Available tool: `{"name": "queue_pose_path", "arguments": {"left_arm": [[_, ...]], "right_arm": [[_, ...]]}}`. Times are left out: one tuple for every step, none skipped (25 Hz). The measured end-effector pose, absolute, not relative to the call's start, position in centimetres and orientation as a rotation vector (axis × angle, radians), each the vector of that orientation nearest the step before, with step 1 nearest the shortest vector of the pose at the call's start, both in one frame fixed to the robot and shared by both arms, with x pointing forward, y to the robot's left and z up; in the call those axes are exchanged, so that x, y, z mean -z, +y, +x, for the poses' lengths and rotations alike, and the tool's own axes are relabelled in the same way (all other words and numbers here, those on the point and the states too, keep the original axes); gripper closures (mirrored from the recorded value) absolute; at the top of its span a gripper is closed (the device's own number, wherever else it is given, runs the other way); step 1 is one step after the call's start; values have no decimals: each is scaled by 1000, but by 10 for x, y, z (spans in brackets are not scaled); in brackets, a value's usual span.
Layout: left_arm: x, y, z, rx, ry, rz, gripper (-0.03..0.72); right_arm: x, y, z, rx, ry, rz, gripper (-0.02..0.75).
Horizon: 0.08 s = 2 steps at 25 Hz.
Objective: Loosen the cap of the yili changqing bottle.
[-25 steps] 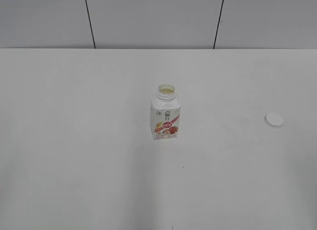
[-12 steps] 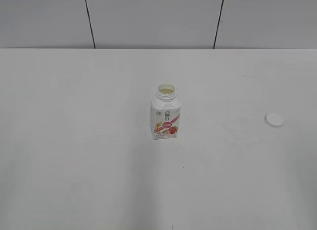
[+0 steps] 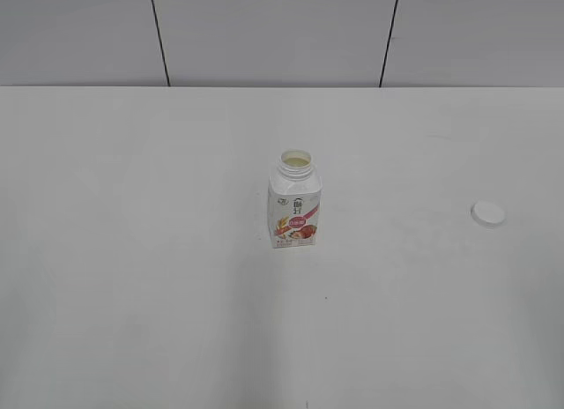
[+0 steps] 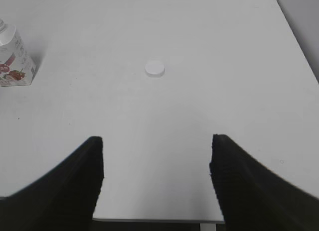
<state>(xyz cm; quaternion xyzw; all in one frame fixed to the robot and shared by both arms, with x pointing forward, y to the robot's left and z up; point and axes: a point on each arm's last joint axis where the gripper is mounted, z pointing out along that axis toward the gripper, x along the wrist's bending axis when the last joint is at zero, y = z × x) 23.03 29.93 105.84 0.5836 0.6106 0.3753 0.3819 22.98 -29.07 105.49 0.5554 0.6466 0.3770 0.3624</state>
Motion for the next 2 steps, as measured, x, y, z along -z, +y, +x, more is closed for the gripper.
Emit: {"name": "queue_pose_path", "arguments": {"left_arm": [[-1058,299,230,-957,1558,1489,253],[-1058,299,230,-957,1558,1489,253]], "right_arm": [[-1055,-291,230,-971,1665,1430,204],[-1055,-291,230,-971,1665,1430,204]]}}
